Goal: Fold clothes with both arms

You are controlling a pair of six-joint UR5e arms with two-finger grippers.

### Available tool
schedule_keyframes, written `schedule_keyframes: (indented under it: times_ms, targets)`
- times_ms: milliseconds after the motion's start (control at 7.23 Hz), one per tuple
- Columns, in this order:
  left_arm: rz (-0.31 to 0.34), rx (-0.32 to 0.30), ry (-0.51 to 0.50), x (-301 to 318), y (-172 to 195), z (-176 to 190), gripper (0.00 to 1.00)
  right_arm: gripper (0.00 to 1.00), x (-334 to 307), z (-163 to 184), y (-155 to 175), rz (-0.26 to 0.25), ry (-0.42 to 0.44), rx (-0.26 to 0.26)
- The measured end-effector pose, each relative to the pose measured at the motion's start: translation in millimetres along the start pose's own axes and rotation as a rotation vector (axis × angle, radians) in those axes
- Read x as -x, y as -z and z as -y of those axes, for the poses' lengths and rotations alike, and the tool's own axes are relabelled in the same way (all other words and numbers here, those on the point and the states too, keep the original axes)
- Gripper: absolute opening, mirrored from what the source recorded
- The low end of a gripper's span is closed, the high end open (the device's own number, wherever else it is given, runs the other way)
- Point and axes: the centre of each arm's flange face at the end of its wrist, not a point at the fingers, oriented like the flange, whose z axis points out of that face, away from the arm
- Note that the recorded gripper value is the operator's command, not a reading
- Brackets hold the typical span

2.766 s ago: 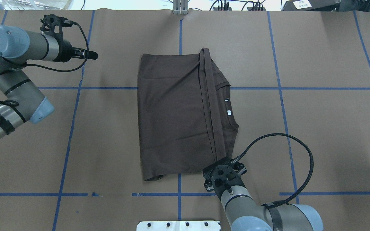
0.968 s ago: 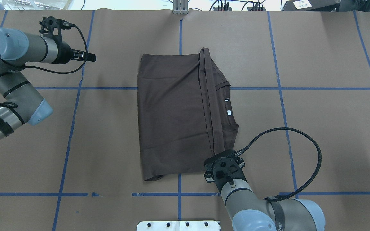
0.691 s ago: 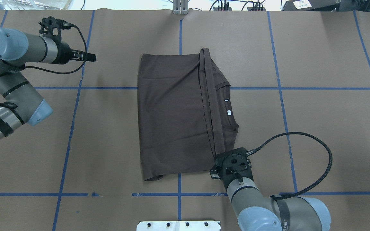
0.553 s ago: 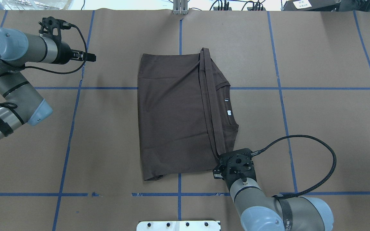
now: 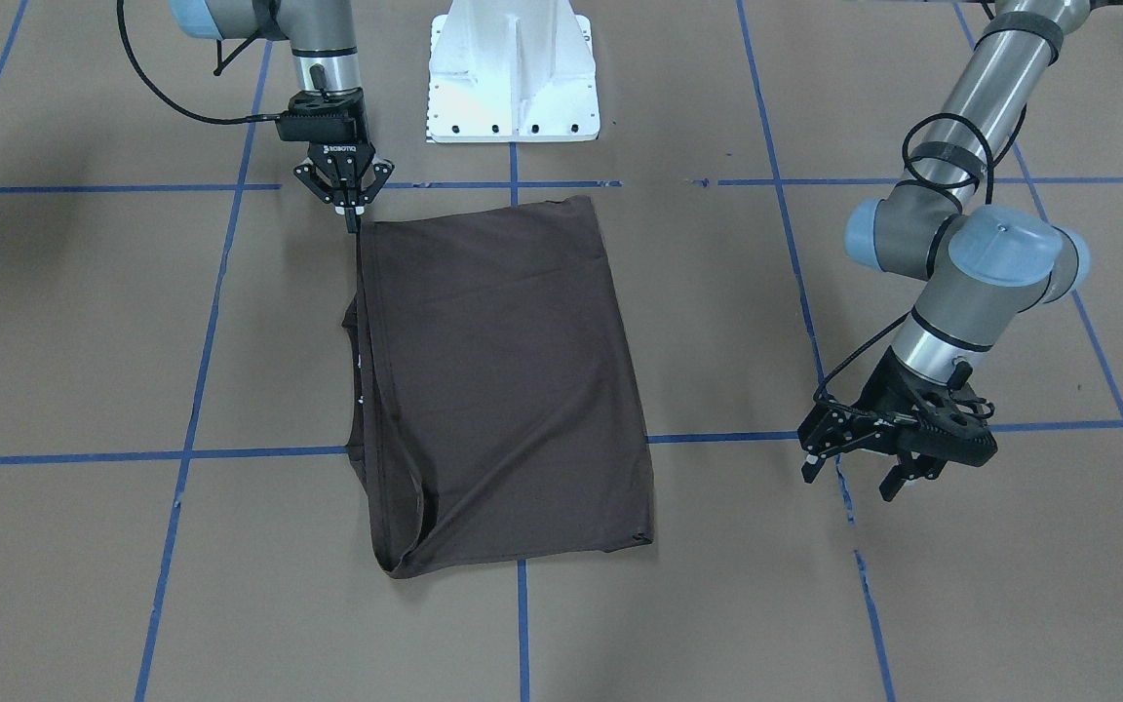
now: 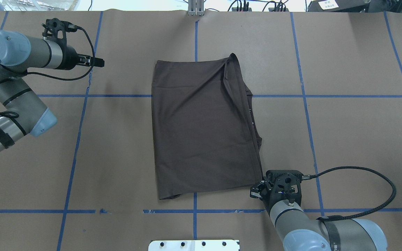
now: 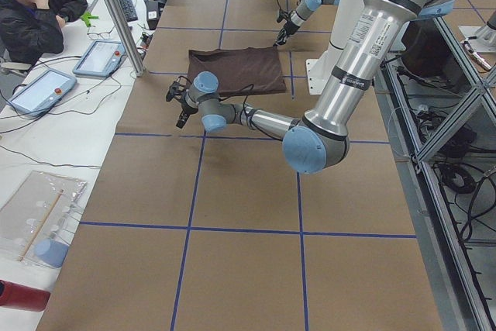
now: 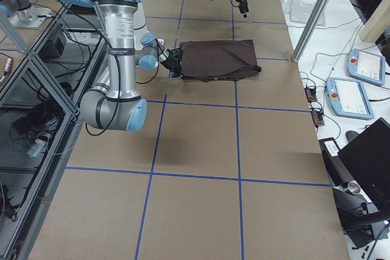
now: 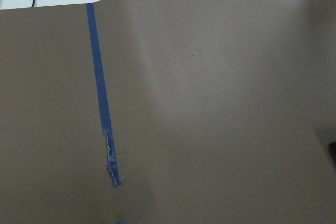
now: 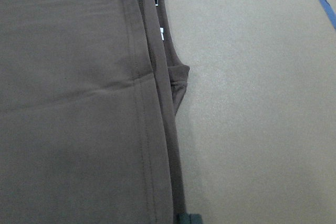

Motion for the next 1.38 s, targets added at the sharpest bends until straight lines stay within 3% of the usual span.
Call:
schedule_keyframes:
  times_ms: [415, 830, 1106, 1383]
  targets:
    - [-0.008, -0.001, -0.004, -5.1, 0.6, -0.4, 1.00, 1.00, 9.8, 4.3, 11.3, 0.025, -0.011, 0.032]
    - [-0.090, 0.010, 0.052, -48.1, 20.1, -1.6, 1.00, 1.00, 14.6, 82.8, 42.2, 0.140, -0.101, 0.149]
    - [-0.151, 0.058, 0.127, -110.2, 38.1, -29.8, 1.00, 1.00, 4.3, 110.5, 46.9, 0.215, -0.145, 0.154]
    - [-0.168, 0.133, 0.223, -189.5, 75.6, -94.4, 1.00, 1.00, -3.0, 129.9, 46.2, 0.220, -0.241, 0.132]
